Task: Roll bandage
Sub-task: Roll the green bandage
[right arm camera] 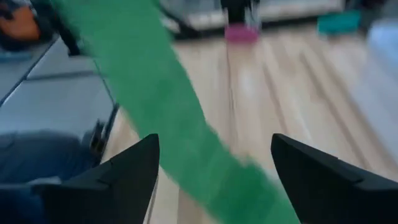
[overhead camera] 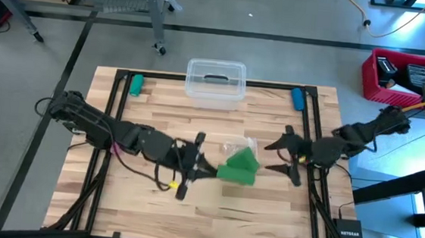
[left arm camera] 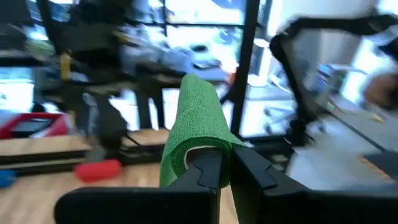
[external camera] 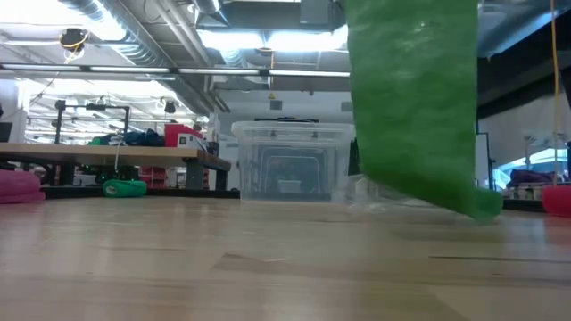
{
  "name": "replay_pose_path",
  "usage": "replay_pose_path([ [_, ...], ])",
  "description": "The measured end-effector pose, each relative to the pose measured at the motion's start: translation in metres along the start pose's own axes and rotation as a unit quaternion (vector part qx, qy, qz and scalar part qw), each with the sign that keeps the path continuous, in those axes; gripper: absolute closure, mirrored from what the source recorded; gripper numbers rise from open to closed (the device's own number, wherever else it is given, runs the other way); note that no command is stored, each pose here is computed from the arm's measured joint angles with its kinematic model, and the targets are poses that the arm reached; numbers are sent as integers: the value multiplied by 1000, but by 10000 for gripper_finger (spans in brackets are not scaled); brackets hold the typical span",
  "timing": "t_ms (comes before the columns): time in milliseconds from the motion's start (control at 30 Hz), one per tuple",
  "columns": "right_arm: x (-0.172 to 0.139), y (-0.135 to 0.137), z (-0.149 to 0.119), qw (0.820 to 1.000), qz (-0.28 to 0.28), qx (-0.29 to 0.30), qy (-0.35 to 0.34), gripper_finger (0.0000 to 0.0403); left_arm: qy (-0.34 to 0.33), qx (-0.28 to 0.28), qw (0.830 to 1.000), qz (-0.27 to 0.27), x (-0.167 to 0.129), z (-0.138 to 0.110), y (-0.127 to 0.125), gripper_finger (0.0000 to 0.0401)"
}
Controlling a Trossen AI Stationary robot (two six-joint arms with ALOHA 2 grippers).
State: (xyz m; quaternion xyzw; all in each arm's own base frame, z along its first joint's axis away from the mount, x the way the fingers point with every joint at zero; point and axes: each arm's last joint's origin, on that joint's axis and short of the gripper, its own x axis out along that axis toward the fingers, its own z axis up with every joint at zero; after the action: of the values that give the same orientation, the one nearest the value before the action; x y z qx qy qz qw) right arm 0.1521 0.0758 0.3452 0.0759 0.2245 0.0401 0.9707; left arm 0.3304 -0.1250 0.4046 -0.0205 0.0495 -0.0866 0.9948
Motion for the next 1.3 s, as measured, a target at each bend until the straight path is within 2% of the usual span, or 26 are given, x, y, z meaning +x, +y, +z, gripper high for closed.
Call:
replay_pose_path([
  [100,10,16,-2,996,-11,-39,-74,95,-8,4,1000,18,1,3,11,389],
  [200,17,25,-5,989,-44,-76,-116,95,-12,5,999,31,2,4,20,389],
  [500,44,28,-2,984,-85,-69,-139,101,-23,3,999,42,3,7,28,389],
  [567,47,30,0,983,-82,-77,-147,121,-25,4,999,41,3,7,28,389],
  [667,52,31,0,980,-88,-103,-143,180,-38,5,998,40,3,9,28,389],
  [767,56,32,0,974,-108,-134,-146,270,-47,4,998,39,3,11,27,389],
  [833,56,32,1,970,-115,-156,-146,343,-46,4,998,39,3,11,27,389],
  [900,56,31,1,964,-128,-183,-144,386,-45,1,998,38,3,10,27,389],
  [1000,54,29,3,954,-173,-193,-151,385,-48,0,999,11,3,11,25,389],
  [1100,50,27,6,944,-198,-216,-152,397,-62,7,997,-48,2,14,18,389],
  [1233,50,19,9,935,-233,-222,-150,396,-86,50,988,-120,-1,17,5,389],
  [1300,51,16,10,934,-235,-227,-146,398,-98,66,983,-137,-2,19,2,389],
])
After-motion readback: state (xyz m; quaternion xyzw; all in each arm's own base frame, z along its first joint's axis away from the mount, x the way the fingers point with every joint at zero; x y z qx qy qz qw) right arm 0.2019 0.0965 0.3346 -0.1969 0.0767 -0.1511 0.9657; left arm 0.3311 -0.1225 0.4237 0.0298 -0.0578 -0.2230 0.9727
